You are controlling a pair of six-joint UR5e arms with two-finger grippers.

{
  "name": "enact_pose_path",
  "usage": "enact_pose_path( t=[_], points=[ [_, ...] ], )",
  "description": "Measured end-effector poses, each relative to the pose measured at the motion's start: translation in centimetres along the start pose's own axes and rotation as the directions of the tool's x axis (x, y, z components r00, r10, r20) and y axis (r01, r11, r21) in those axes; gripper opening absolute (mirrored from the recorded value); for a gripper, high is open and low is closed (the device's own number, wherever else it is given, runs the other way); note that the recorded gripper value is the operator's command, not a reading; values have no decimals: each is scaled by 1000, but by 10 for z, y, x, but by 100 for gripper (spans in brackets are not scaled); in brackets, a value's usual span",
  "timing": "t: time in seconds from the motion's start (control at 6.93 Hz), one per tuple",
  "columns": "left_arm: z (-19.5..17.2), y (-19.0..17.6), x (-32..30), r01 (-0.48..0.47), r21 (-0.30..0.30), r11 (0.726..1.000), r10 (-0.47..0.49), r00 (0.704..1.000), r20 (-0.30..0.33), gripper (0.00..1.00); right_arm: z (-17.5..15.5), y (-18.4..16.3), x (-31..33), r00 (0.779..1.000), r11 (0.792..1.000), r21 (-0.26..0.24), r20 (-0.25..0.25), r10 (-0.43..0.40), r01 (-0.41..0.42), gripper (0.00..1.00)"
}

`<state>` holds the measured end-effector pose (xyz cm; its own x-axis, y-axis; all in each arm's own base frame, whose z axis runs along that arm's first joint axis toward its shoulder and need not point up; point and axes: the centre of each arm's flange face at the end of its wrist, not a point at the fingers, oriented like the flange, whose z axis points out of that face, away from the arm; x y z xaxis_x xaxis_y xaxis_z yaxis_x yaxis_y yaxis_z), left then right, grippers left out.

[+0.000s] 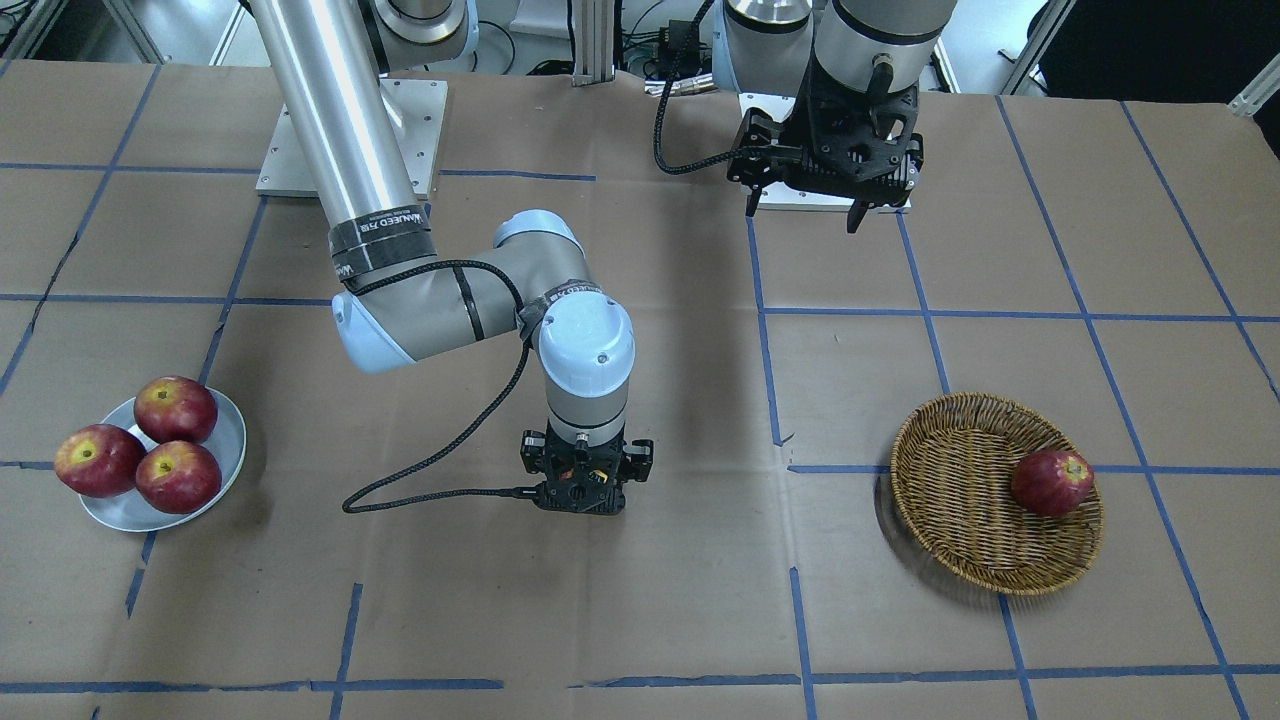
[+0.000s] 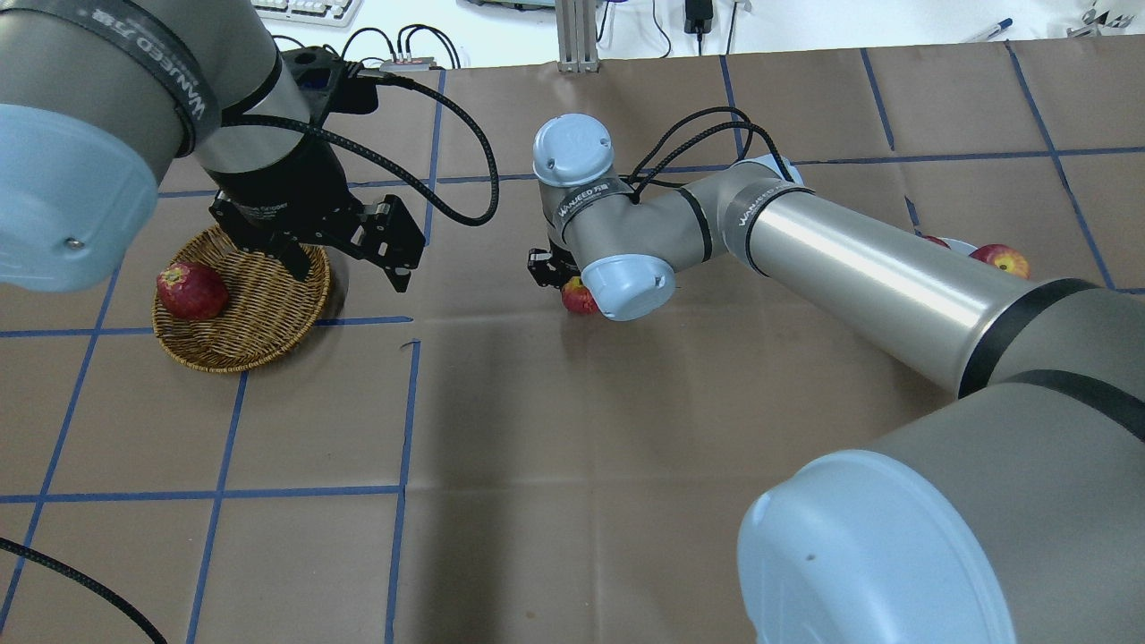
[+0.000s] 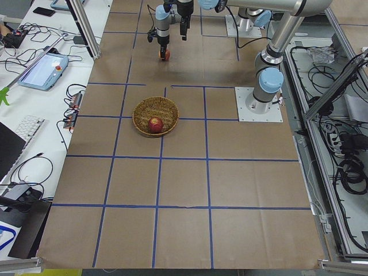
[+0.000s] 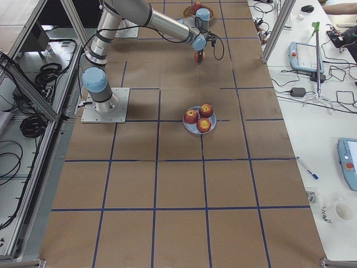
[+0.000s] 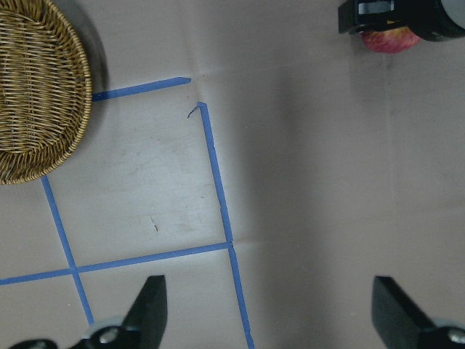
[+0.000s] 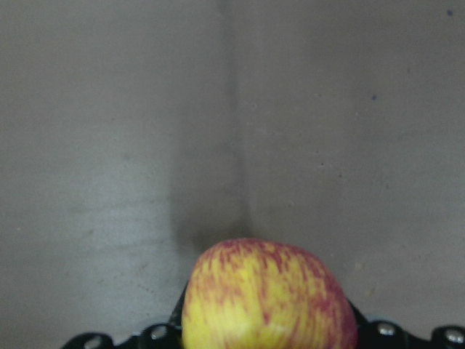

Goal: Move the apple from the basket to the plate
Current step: 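Carry the apple with the right gripper over the white plate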

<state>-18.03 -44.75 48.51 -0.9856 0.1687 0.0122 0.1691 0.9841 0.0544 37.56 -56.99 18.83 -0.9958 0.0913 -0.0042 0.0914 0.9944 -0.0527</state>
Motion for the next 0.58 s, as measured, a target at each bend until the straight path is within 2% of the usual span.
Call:
enact_pose_path(
  t=[0.29,0.58],
  points=[
    [0,-1,0,1,1,1000,-1,1000,1,99,-43,-6,15,1000,999,26,16,25,-25,54],
    [0,-1,0,2,0,1000,-2,1000,1,99,-103,-23,81,999,998,20,1,53,-53,54]
  ],
)
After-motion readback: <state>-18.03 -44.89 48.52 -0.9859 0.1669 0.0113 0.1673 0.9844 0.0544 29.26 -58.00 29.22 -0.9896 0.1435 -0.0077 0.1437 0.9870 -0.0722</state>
